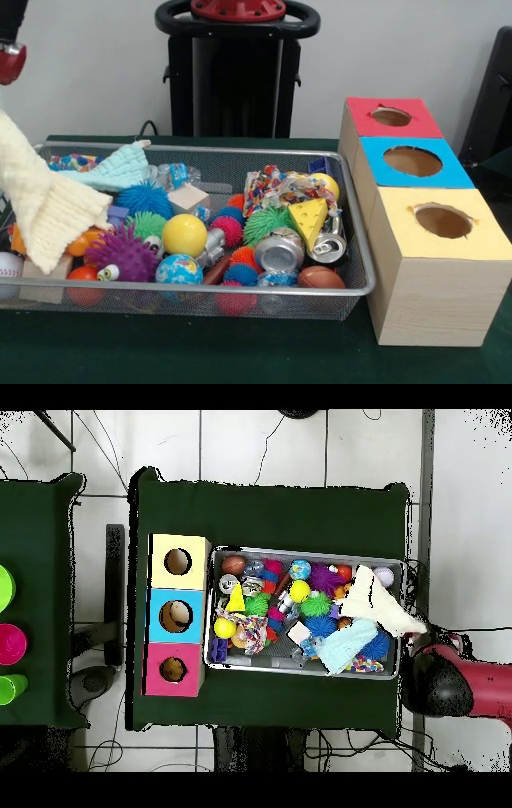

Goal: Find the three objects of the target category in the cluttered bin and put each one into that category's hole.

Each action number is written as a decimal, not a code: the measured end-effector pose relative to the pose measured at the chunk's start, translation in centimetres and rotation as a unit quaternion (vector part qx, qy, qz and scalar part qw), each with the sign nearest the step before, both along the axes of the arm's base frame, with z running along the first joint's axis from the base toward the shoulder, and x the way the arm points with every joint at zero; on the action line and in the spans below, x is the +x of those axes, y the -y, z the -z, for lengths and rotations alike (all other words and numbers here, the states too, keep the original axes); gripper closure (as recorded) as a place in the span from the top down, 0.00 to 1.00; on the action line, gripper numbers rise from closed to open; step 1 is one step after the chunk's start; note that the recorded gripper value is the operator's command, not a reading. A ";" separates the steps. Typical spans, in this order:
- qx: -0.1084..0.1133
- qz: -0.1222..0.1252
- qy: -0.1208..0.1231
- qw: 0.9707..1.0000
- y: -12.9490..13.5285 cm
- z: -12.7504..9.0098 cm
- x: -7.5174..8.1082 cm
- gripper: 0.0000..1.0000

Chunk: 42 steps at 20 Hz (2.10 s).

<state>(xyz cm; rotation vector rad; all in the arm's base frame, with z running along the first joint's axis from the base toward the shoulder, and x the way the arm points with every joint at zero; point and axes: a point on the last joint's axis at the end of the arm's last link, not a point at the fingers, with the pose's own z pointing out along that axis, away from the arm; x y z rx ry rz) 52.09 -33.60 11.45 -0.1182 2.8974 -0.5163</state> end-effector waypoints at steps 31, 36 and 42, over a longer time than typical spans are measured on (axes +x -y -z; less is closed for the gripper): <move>0.218 0.041 -0.049 0.974 -9.2 5.5 -6.9 0.00; 0.224 0.031 -0.042 0.973 -9.9 5.3 -6.0 0.00; 0.231 0.023 -0.039 0.972 -10.6 5.3 -5.5 1.00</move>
